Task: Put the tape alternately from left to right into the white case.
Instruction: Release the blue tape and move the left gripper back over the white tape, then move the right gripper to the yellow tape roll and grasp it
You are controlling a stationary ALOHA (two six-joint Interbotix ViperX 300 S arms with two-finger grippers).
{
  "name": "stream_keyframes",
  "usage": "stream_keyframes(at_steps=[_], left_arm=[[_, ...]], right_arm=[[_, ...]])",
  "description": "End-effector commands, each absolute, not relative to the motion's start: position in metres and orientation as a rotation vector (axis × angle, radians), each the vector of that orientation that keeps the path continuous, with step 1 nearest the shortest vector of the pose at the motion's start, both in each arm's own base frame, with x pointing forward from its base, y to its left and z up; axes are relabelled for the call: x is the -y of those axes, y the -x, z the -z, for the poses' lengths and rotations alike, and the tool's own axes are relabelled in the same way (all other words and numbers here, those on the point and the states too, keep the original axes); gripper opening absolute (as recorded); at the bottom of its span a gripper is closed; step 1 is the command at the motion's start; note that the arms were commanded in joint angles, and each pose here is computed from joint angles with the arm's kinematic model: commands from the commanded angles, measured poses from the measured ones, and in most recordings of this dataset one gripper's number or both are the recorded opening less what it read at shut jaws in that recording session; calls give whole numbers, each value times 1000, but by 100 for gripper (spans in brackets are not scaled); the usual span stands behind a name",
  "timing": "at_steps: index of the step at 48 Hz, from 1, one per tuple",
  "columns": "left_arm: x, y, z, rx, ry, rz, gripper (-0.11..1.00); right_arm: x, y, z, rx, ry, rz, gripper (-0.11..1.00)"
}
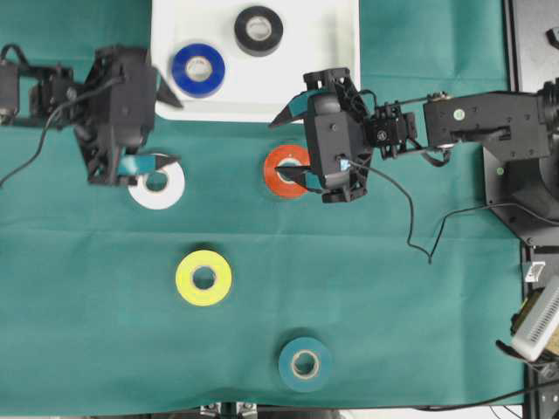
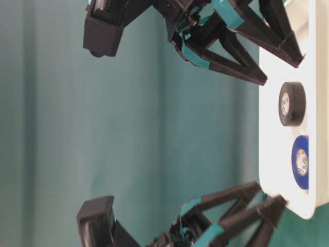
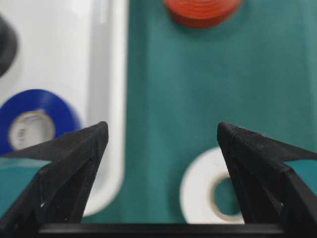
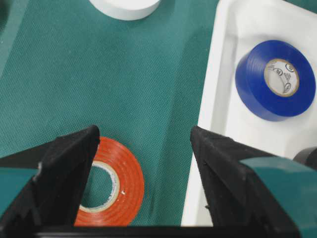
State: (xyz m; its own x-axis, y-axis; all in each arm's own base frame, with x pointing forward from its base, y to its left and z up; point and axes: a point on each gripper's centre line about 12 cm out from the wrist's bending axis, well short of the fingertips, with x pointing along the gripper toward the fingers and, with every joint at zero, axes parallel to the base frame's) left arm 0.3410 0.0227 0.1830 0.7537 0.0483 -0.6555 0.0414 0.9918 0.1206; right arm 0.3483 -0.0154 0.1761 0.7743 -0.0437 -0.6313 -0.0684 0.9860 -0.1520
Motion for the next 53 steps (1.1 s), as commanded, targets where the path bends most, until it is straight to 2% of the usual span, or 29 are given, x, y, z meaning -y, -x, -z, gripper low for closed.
stream_keyframes(at_steps=[1, 28, 53], left_arm=[[-12, -340, -194, -679, -144, 24, 69], [-6, -336, -190, -691, -146, 40, 69], [-6, -336, -189, -693, -147, 41, 69]], right_arm=[[15, -351, -184, -656, 169, -15, 78], [6, -350, -184, -657, 172, -36, 78], [-49, -341, -176, -670, 162, -171, 78]])
